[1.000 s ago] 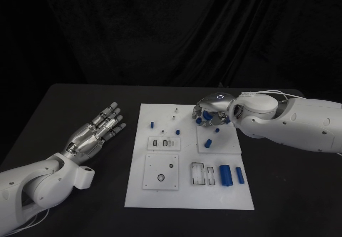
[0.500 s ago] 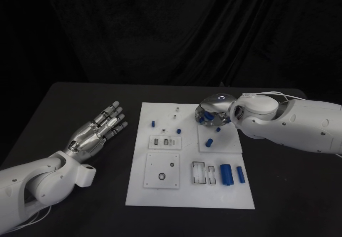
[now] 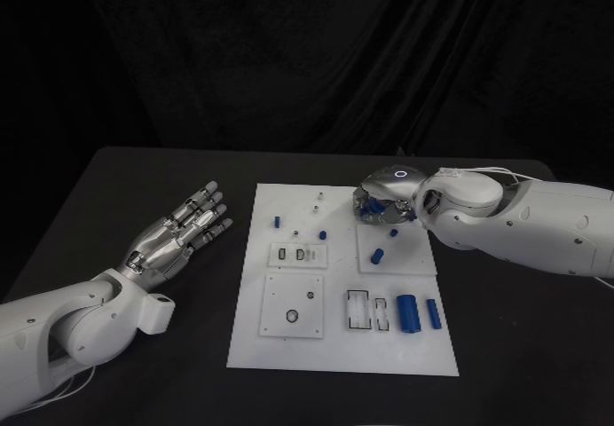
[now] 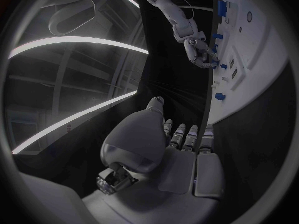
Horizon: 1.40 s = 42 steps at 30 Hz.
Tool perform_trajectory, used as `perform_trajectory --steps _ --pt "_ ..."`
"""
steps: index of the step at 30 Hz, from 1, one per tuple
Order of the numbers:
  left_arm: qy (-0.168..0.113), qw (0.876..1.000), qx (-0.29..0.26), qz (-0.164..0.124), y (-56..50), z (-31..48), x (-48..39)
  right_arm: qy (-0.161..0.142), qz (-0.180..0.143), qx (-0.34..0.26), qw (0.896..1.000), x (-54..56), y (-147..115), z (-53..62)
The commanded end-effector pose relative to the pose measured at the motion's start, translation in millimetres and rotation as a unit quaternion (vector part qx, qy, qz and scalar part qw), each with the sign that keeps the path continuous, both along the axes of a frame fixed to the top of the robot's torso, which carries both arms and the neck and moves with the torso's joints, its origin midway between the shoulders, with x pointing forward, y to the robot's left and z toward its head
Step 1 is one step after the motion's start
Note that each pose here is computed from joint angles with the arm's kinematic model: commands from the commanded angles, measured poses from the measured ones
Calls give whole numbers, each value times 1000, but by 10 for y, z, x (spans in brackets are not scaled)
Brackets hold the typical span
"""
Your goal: Assemble the parts on the task board
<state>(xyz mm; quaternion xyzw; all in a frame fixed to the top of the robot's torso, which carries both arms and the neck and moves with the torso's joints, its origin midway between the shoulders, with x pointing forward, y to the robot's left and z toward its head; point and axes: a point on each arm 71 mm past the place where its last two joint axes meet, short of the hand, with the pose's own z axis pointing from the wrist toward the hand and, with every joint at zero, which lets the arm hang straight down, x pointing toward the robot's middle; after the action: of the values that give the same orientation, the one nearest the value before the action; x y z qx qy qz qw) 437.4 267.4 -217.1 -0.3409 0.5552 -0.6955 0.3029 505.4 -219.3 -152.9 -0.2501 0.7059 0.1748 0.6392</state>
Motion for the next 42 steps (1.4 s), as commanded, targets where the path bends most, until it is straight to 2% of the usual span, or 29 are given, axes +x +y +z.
perform_trajectory --steps 1,10,14,19,27,42 --pt "-76 995 -61 5 19 142 -18 -32 21 21 999 -20 48 68" --pt "-74 995 -61 3 2 136 -19 -71 50 37 996 55 294 300" --pt "-73 996 -60 2 -4 133 -16 -74 59 38 995 116 425 337" --pt "-72 996 -60 0 -27 125 -3 -46 54 49 996 246 597 323" --pt "-70 996 -61 -5 -52 117 5 -24 45 46 998 392 738 251" --pt "-69 996 -61 -6 -55 113 6 -3 30 31 999 461 761 175"
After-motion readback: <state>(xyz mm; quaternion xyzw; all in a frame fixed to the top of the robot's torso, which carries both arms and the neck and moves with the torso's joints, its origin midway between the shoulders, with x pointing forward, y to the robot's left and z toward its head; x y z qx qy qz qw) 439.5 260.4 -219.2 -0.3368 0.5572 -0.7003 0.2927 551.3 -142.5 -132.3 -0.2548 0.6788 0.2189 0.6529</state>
